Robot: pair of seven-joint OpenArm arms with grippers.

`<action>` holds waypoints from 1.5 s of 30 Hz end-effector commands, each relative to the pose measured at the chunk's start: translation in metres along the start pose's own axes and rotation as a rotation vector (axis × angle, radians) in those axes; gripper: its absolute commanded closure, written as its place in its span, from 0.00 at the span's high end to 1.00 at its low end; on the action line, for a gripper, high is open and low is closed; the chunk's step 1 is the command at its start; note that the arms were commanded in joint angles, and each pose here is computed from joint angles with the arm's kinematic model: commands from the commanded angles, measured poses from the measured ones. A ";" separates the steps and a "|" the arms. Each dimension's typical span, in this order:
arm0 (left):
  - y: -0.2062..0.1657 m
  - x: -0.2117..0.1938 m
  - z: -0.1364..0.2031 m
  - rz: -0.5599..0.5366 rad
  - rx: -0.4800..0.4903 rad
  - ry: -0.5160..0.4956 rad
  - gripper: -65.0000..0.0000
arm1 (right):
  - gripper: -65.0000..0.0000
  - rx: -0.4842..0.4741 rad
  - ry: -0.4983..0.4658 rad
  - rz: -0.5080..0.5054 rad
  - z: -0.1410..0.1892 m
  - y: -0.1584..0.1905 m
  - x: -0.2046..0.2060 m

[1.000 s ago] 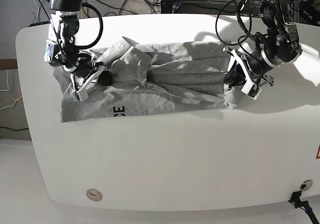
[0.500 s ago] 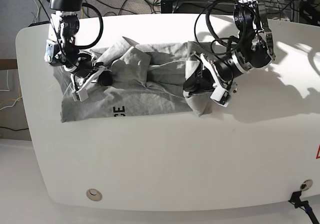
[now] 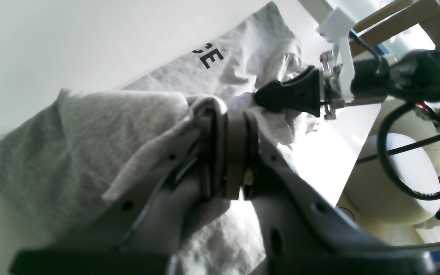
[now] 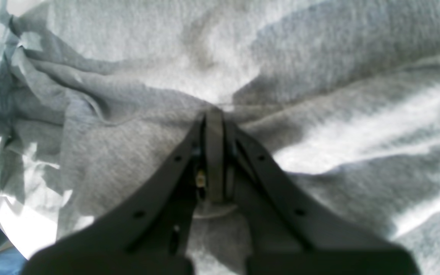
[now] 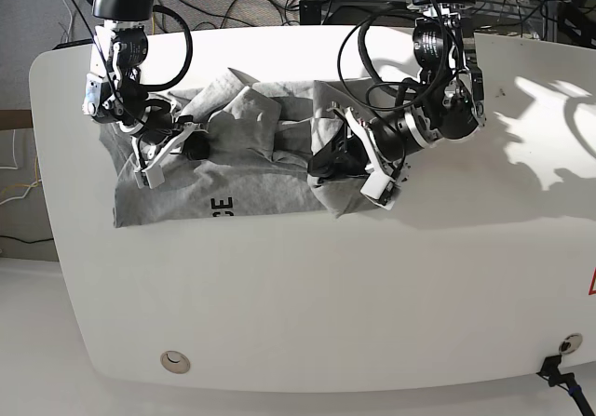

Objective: Fold the T-shirt properly
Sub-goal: 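Fold the grasped strip end with the left gripper toward the right gripper, then press the folded end down with the left gripper onto the shirt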

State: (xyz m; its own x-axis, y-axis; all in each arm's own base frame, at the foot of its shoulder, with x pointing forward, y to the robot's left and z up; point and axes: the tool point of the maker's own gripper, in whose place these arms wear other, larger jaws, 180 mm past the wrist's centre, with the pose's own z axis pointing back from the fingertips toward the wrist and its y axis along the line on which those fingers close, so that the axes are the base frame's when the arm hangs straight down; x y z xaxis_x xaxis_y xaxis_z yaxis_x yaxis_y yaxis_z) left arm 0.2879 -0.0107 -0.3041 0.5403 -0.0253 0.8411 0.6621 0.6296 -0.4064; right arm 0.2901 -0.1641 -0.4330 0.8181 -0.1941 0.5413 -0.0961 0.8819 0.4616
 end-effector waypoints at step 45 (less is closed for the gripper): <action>0.058 -0.070 0.001 -0.568 0.226 0.590 0.31 | 0.00 -0.006 0.135 0.037 -0.016 0.017 -0.035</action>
State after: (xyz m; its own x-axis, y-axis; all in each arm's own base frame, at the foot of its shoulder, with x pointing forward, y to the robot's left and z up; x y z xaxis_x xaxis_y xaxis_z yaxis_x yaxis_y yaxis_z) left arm 0.2788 0.0307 -0.3955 0.4024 -0.7536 0.5198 0.8322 0.5377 0.1353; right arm 0.2932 -0.1342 -0.4353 0.8171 -0.1817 0.5472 -0.1291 0.8672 0.4809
